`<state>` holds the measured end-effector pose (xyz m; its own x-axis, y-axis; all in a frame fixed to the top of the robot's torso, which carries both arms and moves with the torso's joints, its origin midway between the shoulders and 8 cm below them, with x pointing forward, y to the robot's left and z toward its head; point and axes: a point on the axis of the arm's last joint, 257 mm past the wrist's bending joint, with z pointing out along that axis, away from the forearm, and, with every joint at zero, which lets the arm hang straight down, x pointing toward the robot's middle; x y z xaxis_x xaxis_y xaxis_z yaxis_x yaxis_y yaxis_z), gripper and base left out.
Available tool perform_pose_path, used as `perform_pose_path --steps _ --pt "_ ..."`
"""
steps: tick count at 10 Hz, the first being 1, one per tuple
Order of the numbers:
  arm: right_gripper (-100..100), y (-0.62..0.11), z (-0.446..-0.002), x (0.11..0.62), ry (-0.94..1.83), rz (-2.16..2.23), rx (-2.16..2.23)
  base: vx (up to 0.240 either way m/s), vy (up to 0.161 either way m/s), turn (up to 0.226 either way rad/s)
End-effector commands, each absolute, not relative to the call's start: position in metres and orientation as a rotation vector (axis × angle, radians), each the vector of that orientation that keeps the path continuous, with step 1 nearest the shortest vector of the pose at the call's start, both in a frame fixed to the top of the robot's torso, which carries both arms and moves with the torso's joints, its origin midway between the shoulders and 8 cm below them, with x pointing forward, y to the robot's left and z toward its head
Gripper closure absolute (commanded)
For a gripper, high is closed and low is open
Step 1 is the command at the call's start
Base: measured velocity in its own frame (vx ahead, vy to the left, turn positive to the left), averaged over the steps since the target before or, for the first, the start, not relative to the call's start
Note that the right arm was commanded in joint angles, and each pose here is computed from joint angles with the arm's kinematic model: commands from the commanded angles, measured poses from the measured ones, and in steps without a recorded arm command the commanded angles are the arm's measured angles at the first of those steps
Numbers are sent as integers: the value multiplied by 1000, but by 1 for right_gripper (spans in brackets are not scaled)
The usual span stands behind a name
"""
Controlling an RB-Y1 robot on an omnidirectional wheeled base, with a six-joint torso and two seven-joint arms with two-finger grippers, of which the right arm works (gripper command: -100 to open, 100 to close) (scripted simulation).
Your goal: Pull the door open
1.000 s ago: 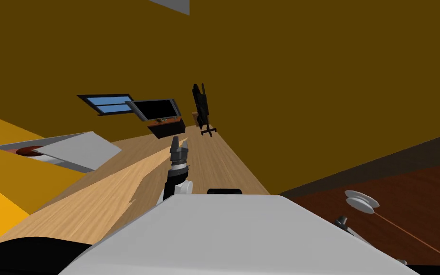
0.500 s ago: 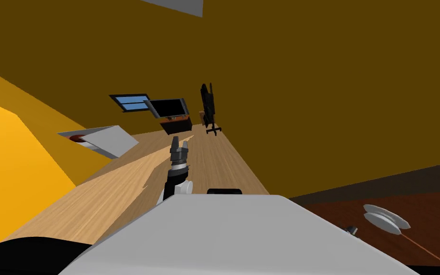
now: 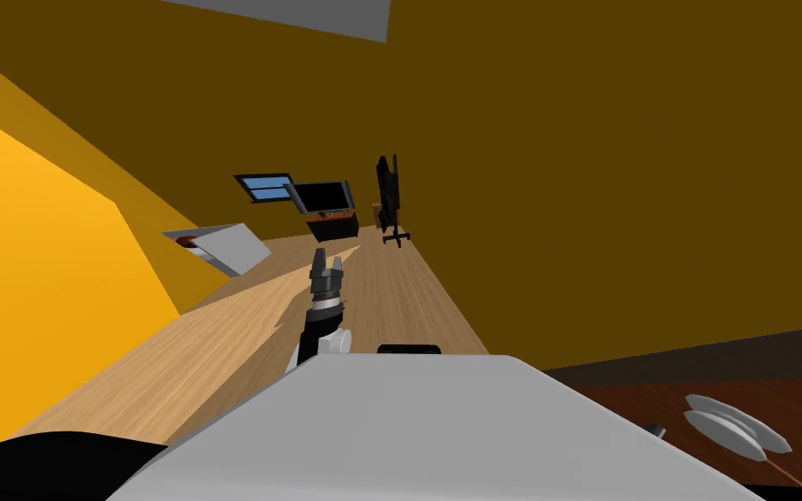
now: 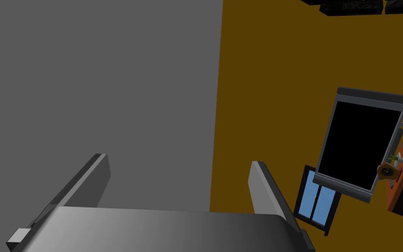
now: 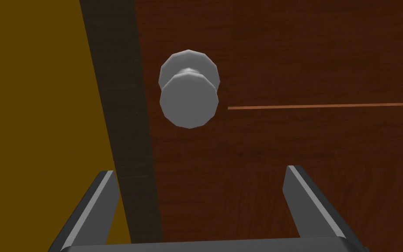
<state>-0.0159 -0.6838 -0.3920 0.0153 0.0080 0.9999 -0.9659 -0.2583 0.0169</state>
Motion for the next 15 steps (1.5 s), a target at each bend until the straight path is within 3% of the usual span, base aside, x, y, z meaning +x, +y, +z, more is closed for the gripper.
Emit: perform_pose_path --steps 1,3,5,7,13,14,15 --pt "-100 -683 -391 -4 -1043 1410 1420 167 -152 -179" --pt "-100 -683 -391 1 -1037 1419 1428 101 -105 -37" --pt "-100 -679 -392 31 -996 1470 1477 154 -153 -309" --pt "-100 -679 -392 31 -996 1470 1477 72 -85 -42" --pt "-100 -671 -392 71 -936 1537 1544 51 -119 -178" --pt "100 -671 -392 71 -936 1537 1544 0 0 0" --pt "100 -671 -392 71 -936 1537 1544 -11 20 -2"
